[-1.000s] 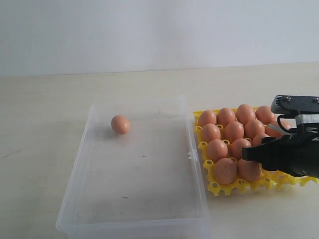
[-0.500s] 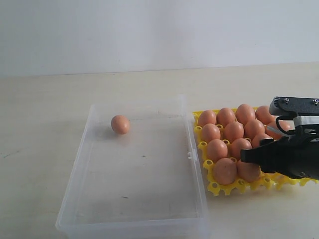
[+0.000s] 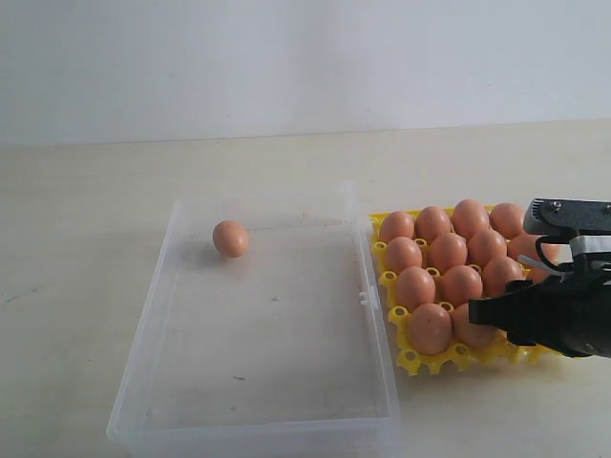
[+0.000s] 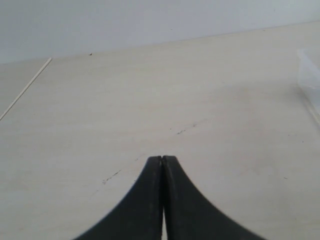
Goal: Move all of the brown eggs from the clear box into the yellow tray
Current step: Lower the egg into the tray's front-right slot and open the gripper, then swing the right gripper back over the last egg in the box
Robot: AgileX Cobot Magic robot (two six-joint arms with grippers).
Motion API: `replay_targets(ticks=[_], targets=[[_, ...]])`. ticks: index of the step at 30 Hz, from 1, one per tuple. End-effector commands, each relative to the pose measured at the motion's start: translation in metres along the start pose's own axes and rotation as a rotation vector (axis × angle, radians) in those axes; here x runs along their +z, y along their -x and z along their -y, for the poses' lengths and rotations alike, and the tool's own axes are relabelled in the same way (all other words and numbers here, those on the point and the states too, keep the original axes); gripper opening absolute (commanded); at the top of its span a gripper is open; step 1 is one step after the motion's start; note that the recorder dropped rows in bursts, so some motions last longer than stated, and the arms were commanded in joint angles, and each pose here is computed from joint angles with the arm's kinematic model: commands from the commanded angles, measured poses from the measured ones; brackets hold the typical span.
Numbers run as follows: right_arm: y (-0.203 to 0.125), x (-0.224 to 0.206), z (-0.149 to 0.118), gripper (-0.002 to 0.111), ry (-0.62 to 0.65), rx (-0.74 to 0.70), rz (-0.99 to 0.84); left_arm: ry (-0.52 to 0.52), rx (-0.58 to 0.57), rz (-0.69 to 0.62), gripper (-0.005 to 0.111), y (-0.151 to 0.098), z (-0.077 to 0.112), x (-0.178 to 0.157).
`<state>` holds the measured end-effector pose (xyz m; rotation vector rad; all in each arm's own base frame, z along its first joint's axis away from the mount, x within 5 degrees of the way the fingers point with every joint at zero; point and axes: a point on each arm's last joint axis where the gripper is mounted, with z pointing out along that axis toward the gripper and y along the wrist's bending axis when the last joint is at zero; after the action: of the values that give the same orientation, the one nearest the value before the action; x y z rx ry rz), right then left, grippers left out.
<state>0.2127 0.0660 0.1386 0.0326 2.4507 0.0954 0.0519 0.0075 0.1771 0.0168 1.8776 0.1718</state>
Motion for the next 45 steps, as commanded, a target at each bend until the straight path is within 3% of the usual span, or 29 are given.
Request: replay_targets(ticks=[1, 6, 7, 8, 11, 14, 21, 24, 28, 32, 35, 42, 45], targets=[[-0.001, 0.000, 0.001, 0.000, -0.003, -0.012, -0.002, -0.004, -0.003, 0.013, 0.000, 0.002, 0.000, 0.000], [-0.001, 0.000, 0.001, 0.006, -0.004, -0.014, -0.001, -0.004, -0.003, 0.013, 0.000, 0.002, 0.000, 0.000], [-0.001, 0.000, 0.001, 0.012, -0.004, -0.014, -0.001, -0.004, -0.003, 0.013, 0.000, 0.002, 0.000, 0.000], [-0.001, 0.000, 0.001, 0.026, -0.002, -0.014, -0.004, -0.004, -0.003, 0.013, 0.000, 0.002, 0.000, 0.000], [-0.002, 0.000, 0.000, 0.052, 0.006, -0.011, -0.013, -0.004, -0.003, 0.013, 0.000, 0.002, 0.000, 0.000], [-0.002, 0.000, 0.000, 0.065, 0.006, -0.007, -0.014, -0.004, -0.003, 0.013, 0.000, 0.002, 0.000, 0.000], [0.011, -0.015, 0.000, 0.062, 0.024, 0.019, 0.078, -0.004, -0.003, 0.013, 0.000, 0.002, 0.000, 0.000], [0.041, -0.041, -0.011, 0.059, 0.124, 0.049, 0.194, -0.004, -0.003, 0.013, 0.000, 0.002, 0.000, 0.000], [0.084, -0.054, -0.047, 0.032, 0.346, 0.086, 0.152, -0.004, -0.003, 0.013, 0.000, 0.002, 0.000, 0.000], [0.112, -0.030, -0.089, 0.011, 0.419, 0.015, 0.111, -0.004, -0.003, 0.013, 0.000, 0.002, 0.000, 0.000], [0.123, -0.006, -0.119, 0.015, 0.471, -0.078, 0.044, -0.004, -0.003, 0.013, 0.000, 0.002, 0.000, 0.000], [0.144, 0.043, -0.184, 0.041, 0.571, -0.308, -0.053, -0.004, -0.003, 0.013, 0.000, 0.002, 0.000, 0.000], [0.150, 0.059, -0.207, 0.043, 0.594, -0.396, -0.092, -0.004, -0.003, 0.013, 0.000, 0.002, 0.000, 0.000]])
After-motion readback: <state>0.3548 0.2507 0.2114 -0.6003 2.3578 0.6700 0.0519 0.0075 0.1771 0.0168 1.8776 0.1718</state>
